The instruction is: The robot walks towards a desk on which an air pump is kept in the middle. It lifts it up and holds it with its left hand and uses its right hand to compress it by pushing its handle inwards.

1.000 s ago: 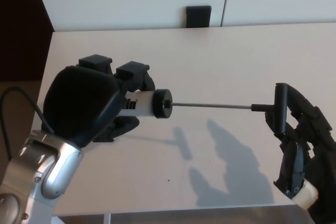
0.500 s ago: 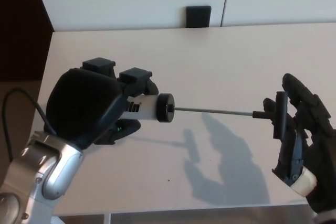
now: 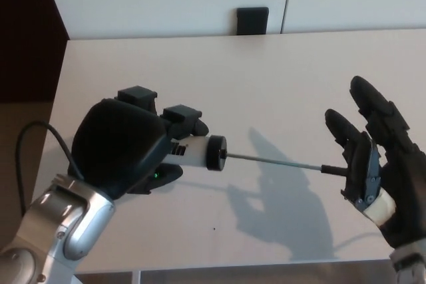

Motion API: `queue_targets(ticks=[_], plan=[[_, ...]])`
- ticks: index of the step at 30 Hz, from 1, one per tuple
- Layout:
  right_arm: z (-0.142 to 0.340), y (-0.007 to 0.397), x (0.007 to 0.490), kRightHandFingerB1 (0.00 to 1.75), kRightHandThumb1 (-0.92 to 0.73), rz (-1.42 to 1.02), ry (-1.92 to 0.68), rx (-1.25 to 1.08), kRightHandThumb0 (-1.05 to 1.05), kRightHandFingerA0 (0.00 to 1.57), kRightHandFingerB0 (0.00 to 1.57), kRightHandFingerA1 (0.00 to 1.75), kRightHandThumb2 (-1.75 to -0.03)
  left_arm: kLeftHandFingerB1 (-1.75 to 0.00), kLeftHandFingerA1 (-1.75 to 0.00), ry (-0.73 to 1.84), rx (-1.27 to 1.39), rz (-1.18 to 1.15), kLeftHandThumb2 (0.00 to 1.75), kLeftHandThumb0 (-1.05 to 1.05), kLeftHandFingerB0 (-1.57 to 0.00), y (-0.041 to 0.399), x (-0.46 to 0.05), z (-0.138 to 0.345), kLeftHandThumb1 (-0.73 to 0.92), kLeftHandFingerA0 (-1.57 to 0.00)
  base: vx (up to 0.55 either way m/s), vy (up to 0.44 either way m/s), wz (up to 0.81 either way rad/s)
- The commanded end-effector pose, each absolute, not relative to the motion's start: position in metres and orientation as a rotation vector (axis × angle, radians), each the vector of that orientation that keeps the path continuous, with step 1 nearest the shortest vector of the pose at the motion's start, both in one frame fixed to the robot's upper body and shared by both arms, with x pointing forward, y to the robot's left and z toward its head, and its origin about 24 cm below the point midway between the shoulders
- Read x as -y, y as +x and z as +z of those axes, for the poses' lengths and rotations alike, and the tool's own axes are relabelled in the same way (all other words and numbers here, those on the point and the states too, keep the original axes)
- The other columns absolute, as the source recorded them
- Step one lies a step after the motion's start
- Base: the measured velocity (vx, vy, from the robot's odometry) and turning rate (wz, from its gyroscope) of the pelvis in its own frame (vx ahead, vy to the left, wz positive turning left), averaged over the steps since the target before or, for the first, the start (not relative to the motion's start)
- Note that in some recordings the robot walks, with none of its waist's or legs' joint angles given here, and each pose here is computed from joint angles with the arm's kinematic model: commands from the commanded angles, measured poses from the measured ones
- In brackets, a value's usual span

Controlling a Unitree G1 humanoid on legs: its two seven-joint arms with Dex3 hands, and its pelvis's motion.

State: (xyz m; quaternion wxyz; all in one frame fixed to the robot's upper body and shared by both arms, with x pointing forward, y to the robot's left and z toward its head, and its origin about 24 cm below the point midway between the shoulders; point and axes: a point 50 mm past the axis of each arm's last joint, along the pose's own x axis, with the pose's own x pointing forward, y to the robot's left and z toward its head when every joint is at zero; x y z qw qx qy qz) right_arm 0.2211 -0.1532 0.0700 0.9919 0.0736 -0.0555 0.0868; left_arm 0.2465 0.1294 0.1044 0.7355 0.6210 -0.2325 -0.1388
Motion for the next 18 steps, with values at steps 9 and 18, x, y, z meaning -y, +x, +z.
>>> queue_targets(ticks=[9, 18], plan=[[0.060, 0.240, 0.135, 0.21, -0.80, 0.187, 0.219, 0.031, -0.86, 0.05, 0.05, 0.31, -1.15, -0.53, -1.40, 1.273, 0.582, -0.356, 0.60, -0.09, -0.80, 0.246, -0.087, 0.100, 0.69, -0.91, 0.00, 0.000, 0.00], [0.070, 0.251, 0.118, 0.21, -0.77, 0.139, 0.489, 0.090, -0.83, 0.00, 0.00, 0.30, -1.13, -0.55, -1.44, 1.182, 0.577, -0.347, 0.61, -0.11, -0.81, 0.253, -0.049, 0.109, 0.65, -0.89, 0.00, 0.000, 0.00]])
